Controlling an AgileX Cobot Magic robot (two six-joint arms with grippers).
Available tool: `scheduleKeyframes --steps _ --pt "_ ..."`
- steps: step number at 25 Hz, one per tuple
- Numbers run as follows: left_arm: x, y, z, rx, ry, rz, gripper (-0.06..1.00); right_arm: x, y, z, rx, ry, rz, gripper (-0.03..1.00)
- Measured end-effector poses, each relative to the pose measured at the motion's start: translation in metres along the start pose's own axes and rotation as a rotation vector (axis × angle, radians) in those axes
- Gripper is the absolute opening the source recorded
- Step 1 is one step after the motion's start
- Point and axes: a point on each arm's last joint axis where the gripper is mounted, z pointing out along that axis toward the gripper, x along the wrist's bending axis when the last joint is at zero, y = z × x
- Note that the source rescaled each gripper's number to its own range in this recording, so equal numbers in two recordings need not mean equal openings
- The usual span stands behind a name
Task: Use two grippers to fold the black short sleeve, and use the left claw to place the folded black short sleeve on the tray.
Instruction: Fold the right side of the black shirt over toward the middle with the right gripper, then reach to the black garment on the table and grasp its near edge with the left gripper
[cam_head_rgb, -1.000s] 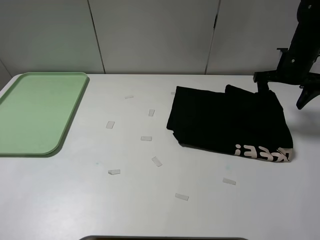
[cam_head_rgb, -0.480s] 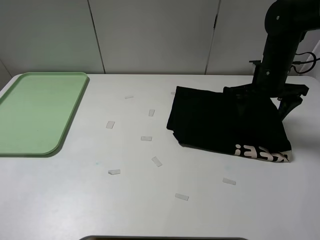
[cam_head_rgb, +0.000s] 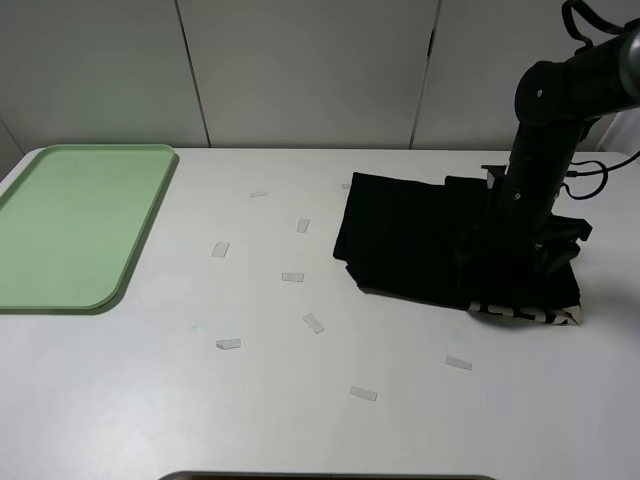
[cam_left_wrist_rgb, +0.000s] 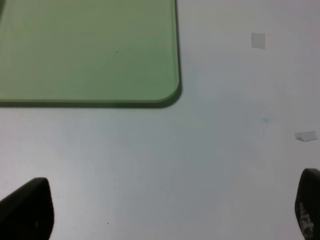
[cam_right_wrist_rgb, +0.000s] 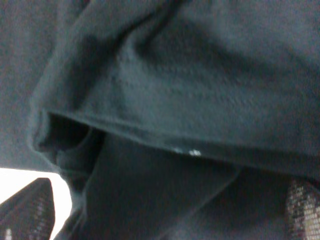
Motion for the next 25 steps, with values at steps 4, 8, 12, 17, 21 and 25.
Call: scheduleKeyframes --steps 4,8,12,17,21,25 --pt "0.000 0.000 0.000 0.000 0.000 0.000 0.96 -0.001 -0.005 0.009 0.005 0.003 -0.012 1.00" --pt "0.000 0.000 0.000 0.000 0.000 0.000 0.96 -0.001 -0.007 0.004 -0.011 0.008 -0.022 1.00" --pt "0.000 0.000 0.000 0.000 0.000 0.000 0.96 -0.001 -0.016 -0.034 -0.117 0.032 -0.027 1.00" --pt "0.000 0.000 0.000 0.000 0.000 0.000 0.96 -0.005 -0.045 -0.094 -0.246 0.057 -0.040 1.00" --pt "0.000 0.000 0.000 0.000 0.000 0.000 0.96 -0.010 -0.076 -0.132 -0.304 0.066 -0.064 1.00" --pt "0.000 0.000 0.000 0.000 0.000 0.000 0.96 -0.016 -0.110 -0.163 -0.368 0.065 -0.098 1.00"
